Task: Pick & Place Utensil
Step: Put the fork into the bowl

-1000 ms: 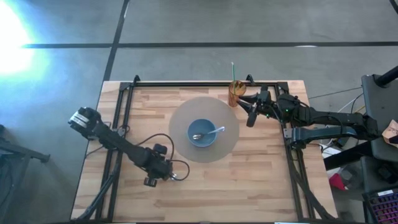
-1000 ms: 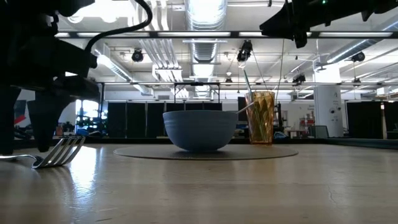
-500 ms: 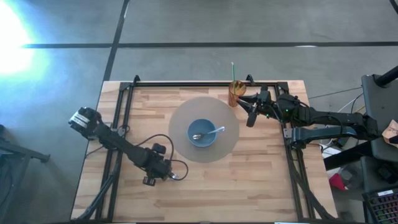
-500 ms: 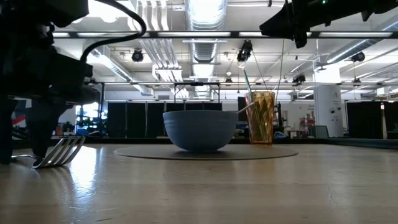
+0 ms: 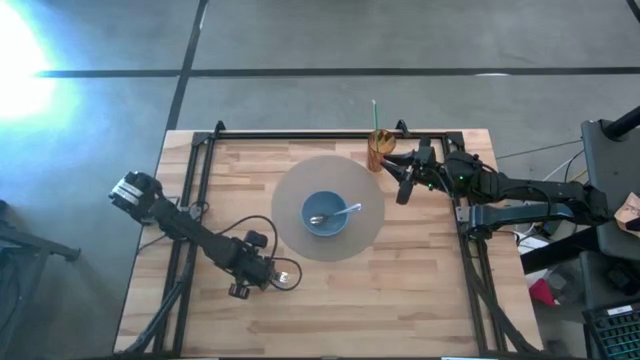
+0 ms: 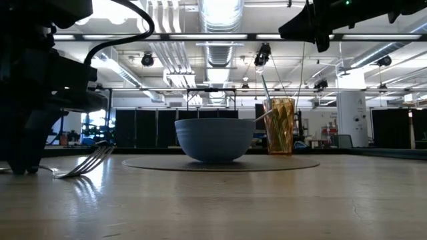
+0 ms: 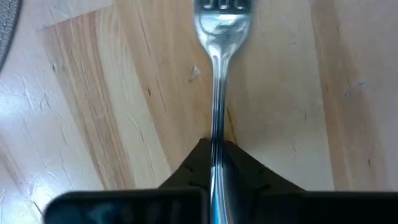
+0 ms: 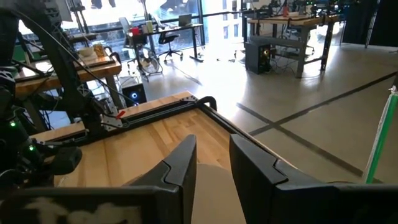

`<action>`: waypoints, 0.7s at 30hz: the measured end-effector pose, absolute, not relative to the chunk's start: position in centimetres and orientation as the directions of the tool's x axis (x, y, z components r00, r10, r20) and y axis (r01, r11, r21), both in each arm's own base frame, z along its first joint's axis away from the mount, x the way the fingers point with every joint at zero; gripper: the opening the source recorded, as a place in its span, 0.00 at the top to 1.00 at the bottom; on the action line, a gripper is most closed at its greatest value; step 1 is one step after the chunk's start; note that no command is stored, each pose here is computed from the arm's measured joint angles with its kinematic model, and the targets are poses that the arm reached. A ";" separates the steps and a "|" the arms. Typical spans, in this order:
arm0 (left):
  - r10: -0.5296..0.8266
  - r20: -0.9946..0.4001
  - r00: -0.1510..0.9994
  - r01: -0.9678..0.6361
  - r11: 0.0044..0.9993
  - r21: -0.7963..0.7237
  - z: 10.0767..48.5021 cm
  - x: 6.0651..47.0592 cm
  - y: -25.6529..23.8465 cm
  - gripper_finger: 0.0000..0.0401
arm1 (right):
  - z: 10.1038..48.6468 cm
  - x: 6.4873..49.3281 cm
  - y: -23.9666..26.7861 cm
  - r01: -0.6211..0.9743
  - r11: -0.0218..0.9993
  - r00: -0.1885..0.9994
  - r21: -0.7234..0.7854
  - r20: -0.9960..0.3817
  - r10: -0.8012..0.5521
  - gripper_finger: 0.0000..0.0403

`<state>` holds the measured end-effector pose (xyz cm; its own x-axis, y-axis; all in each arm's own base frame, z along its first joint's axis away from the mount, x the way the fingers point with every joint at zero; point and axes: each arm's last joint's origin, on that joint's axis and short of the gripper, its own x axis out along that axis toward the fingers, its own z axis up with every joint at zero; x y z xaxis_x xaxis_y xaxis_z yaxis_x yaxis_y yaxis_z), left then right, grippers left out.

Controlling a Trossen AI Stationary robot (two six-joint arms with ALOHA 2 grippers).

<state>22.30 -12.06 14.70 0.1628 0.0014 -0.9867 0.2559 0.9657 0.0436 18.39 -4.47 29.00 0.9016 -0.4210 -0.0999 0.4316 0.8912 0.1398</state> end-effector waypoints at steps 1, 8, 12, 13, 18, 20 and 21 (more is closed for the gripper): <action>0.001 -0.987 0.163 0.257 0.966 0.044 14.7 22.3 -12.1 0.96 | 29.0 18.4 -4.5 0.432 0.890 0.902 0.146 -0.100 -0.421 0.78; -0.001 -0.986 0.166 0.257 0.966 0.042 14.8 22.2 -12.0 0.96 | 29.0 18.4 -4.4 0.426 0.891 0.904 0.158 -0.100 -0.415 0.80; 0.001 -0.986 0.164 0.258 0.965 0.043 15.0 22.3 -12.1 0.97 | 29.0 18.5 -4.2 0.411 0.897 0.911 0.159 -0.100 -0.400 0.81; 0.003 -0.987 0.162 0.260 0.964 0.045 15.2 22.4 -12.1 0.98 | 29.0 18.5 -4.1 0.405 0.900 0.914 0.159 -0.100 -0.393 0.82; 0.022 -0.980 0.200 0.288 0.954 0.081 16.0 23.0 -12.3 0.98 | 29.0 18.6 -3.4 0.354 0.918 0.935 0.177 -0.100 -0.341 0.82; 0.045 -0.978 0.204 0.299 0.948 0.106 16.3 23.1 -12.3 0.97 | 29.0 18.7 -3.2 0.342 0.919 0.939 0.194 -0.100 -0.329 0.81; 0.056 -0.976 0.209 0.304 0.945 0.119 16.5 23.2 -12.3 0.97 | 29.0 18.7 -3.0 0.335 0.921 0.942 0.199 -0.100 -0.322 0.81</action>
<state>23.23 -12.32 16.51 0.2089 0.0562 -0.9763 0.3037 0.9453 0.1194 18.70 -3.05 29.00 0.9417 -0.3215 -0.0995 0.3354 0.9209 0.1988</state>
